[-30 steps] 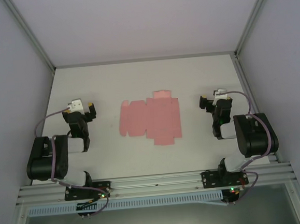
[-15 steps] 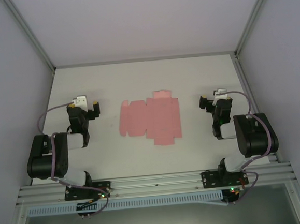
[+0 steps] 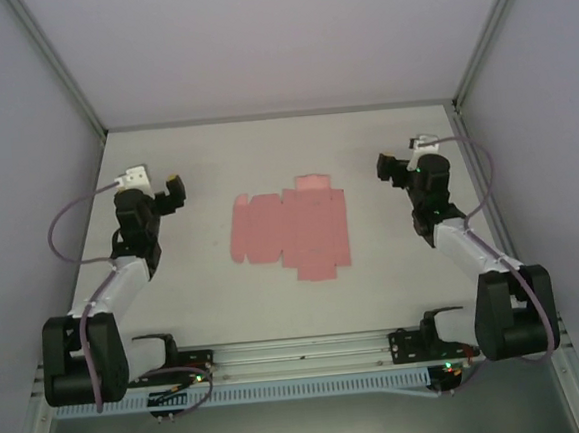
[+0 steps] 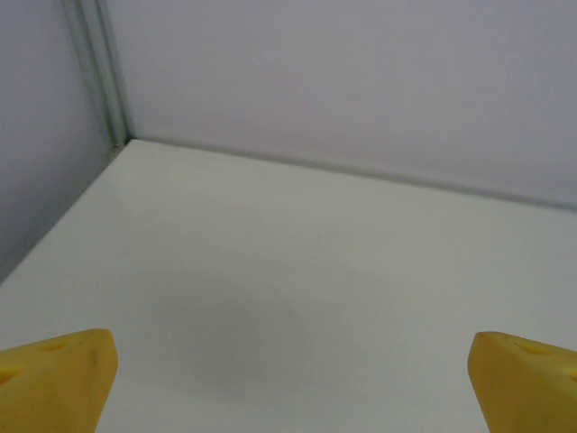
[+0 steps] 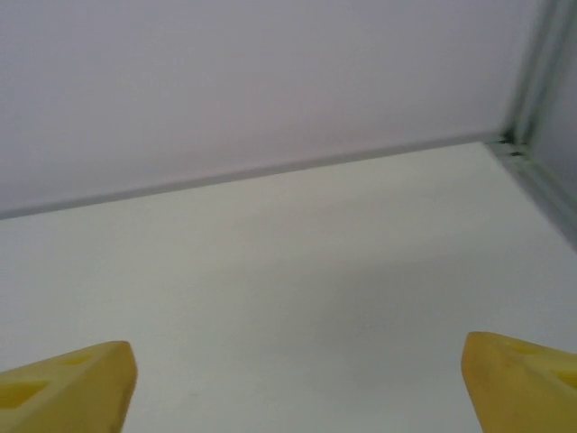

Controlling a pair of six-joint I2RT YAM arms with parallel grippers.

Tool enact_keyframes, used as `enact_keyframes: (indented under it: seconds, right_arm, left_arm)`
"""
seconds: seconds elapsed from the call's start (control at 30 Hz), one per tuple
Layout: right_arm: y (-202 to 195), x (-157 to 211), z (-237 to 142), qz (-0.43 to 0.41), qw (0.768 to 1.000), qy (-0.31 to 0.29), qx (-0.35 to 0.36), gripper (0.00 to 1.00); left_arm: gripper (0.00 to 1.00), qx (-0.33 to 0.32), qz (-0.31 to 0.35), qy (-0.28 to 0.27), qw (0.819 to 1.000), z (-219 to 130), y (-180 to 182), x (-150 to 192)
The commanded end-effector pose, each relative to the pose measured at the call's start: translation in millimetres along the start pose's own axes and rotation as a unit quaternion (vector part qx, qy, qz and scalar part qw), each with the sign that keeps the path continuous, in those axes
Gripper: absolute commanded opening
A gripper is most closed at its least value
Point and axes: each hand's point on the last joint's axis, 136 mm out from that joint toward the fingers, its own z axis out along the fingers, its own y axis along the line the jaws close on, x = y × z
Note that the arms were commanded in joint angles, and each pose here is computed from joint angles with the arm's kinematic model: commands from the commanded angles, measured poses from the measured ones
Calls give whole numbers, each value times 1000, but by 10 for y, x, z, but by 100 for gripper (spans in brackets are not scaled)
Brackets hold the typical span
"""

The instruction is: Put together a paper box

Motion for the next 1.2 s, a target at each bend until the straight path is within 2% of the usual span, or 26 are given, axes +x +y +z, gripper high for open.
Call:
enact_keyframes:
  seconds: [0.0, 0.07, 0.17, 0.3, 0.4, 0.5, 0.67, 0.77, 0.87, 1.07, 1.17]
  right_arm:
    - [371, 810, -79, 47, 981, 185, -30, 85]
    - [655, 1006, -76, 61, 968, 234, -68, 76]
    - [866, 1276, -71, 78, 950, 294, -70, 65]
    - [1223, 1526, -28, 73, 938, 320, -114, 60]
    - [1273, 1693, 74, 74, 932, 340, -105, 52]
    - [1121, 1900, 164, 73, 929, 360, -55, 41]
    - [854, 2272, 112, 52, 911, 409, 10, 36]
    - [811, 2410, 70, 57, 906, 419, 13, 33]
    - [861, 2487, 39, 69, 904, 422, -5, 32]
    - [822, 2546, -3, 70, 903, 424, -2, 31]
    - [851, 2576, -11, 76, 901, 426, -12, 31]
  left_arm:
    - [100, 64, -78, 154, 983, -108, -365, 669]
    - [100, 120, -90, 195, 969, -154, -646, 854]
    - [100, 174, -120, 251, 945, -200, -934, 1083]
    - [100, 186, -133, 307, 924, -180, -1051, 1316]
    - [100, 202, -140, 340, 908, -179, -1134, 1497]
    - [100, 208, -139, 363, 898, -166, -1173, 1626]
    - [100, 226, -131, 388, 884, -229, -1266, 1775]
    - [99, 236, -125, 405, 875, -282, -1343, 1868]
    - [98, 262, -124, 428, 856, -373, -1484, 1976]
    - [97, 253, -124, 452, 846, -379, -1484, 2148]
    - [96, 288, -122, 453, 835, -424, -1635, 2125]
